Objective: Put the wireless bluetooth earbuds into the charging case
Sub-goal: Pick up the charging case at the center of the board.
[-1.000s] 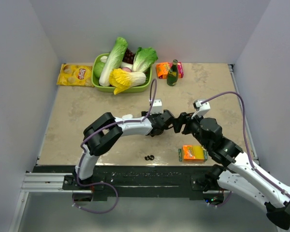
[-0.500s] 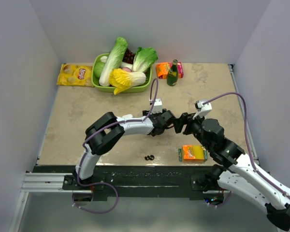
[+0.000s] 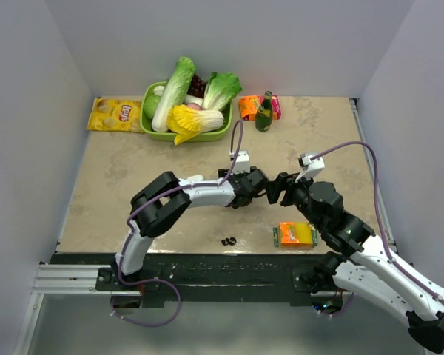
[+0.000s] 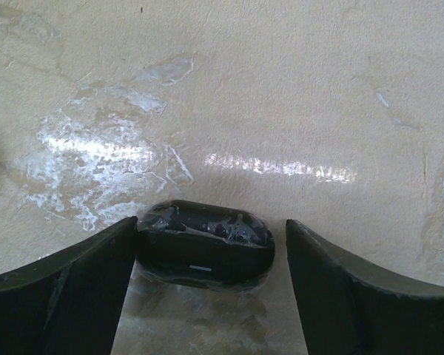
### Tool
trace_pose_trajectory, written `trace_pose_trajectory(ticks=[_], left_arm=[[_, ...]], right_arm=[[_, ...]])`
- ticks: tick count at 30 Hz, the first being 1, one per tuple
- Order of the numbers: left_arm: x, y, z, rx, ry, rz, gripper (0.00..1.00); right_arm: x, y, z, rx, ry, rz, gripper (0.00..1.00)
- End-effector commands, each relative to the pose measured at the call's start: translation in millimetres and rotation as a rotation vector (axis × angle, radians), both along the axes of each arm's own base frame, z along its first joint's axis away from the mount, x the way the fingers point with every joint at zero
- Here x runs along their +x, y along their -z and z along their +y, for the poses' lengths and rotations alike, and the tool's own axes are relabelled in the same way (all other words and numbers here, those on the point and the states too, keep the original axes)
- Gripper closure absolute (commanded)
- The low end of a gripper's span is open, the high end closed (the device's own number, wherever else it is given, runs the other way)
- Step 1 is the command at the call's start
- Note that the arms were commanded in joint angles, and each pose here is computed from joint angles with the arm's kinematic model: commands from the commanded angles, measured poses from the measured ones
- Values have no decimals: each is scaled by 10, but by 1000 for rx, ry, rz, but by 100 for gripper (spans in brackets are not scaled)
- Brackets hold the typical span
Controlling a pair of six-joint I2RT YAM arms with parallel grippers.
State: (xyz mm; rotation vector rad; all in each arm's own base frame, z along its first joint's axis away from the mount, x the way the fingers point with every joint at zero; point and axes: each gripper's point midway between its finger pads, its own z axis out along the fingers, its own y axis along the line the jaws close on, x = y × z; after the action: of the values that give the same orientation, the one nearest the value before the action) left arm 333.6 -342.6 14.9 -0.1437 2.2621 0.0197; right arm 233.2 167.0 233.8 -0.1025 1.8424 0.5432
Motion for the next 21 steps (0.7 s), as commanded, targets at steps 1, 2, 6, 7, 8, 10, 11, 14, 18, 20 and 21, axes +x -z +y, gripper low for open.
trace_pose_trajectory(ticks=[1, 2, 6, 7, 8, 10, 11, 14, 18, 20, 21], left_arm=[[-465, 744, 313, 104, 31, 256, 15], [-468, 745, 318, 105, 32, 256, 16], [-488, 753, 324, 103, 37, 258, 20], [-488, 757, 335, 103, 36, 258, 21], [-497, 768, 350, 106, 36, 261, 22], [-509, 770, 369, 110, 38, 262, 25], [-523, 790, 390, 114, 37, 265, 26], [-556, 830, 420, 116, 46, 272, 38], [-544, 790, 417, 103, 58, 254, 68], [-468, 611, 401, 83, 69, 199, 88], [-403, 502, 342, 50, 77, 161, 97]], right_arm=[[-7, -203, -12, 45, 10, -36, 31], [-4, -200, -19, 45, 13, -37, 31], [-10, -208, -17, 48, 12, -37, 31], [-8, -212, -22, 47, 13, -37, 31], [-9, -212, -26, 48, 15, -37, 31], [-9, -212, -27, 47, 15, -37, 31], [-6, -209, -26, 48, 17, -35, 31], [-8, -213, -27, 51, 17, -36, 31], [-12, -231, -26, 53, 16, -36, 31], [-14, -270, -27, 53, 13, -41, 31], [-17, -304, -31, 56, 15, -46, 31]])
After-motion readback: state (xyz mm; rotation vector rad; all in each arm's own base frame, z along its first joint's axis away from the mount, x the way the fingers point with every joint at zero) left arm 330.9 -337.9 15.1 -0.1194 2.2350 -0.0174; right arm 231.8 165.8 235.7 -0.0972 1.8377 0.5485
